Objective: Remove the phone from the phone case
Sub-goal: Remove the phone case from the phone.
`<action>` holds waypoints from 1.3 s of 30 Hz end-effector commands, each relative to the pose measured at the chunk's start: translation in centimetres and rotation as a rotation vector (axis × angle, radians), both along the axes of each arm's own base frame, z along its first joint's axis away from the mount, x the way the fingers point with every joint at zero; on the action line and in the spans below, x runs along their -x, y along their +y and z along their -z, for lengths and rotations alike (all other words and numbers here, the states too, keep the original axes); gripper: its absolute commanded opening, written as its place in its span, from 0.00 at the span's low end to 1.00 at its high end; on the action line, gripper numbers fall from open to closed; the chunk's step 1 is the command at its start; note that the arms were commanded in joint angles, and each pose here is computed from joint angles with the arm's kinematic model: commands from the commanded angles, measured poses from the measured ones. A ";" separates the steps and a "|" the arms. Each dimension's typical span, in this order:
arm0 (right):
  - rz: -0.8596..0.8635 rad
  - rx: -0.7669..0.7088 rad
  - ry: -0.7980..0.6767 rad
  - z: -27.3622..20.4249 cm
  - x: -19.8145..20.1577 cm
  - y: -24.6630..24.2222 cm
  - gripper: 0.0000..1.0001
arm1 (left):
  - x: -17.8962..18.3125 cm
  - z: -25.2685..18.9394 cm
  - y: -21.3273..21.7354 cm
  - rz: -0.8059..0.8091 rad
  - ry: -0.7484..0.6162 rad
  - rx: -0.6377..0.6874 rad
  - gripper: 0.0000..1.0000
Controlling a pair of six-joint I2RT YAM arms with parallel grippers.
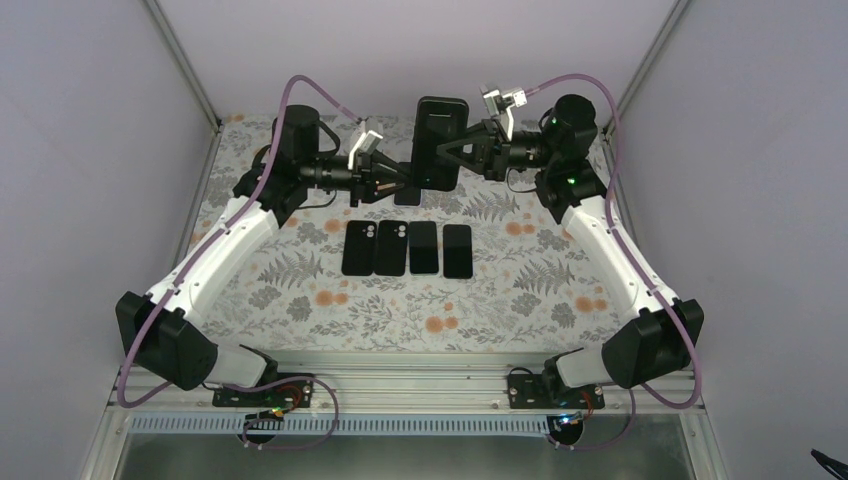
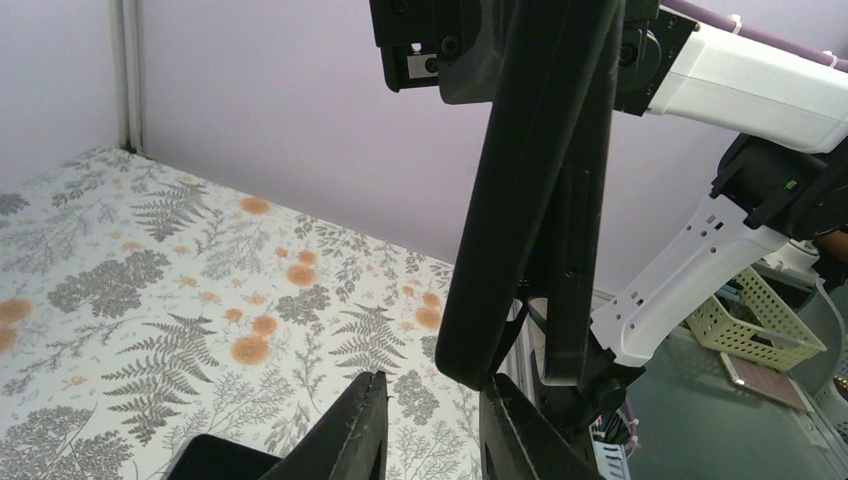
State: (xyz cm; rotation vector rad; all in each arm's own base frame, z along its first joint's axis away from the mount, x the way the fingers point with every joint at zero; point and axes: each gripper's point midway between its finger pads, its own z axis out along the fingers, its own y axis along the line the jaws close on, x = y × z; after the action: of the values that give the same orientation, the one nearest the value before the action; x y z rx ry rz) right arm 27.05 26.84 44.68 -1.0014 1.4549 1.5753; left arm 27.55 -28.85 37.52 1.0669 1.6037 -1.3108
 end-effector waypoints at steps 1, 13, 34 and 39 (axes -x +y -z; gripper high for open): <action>-0.236 0.030 0.013 0.1 5.9 0.7 0.04 | -3.2 -1.7 0.6 -0.128 -0.063 0.020 0.25; -0.257 0.043 0.047 1.5 6.2 1.6 0.04 | -3.7 -3.7 0.9 -0.151 -0.089 0.043 0.34; -0.302 0.077 0.122 5.4 7.4 3.2 0.04 | -1.8 -8.8 0.0 -0.016 -0.200 0.110 0.41; -0.316 0.083 0.133 5.8 7.4 3.7 0.04 | -0.1 -8.4 -1.1 0.073 -0.199 0.111 0.27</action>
State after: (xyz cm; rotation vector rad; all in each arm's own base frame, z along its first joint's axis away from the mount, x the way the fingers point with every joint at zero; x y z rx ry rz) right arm 25.80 28.56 42.25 -1.0026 1.4583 1.5625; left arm 28.39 -28.78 41.20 1.0800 1.5786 -1.3568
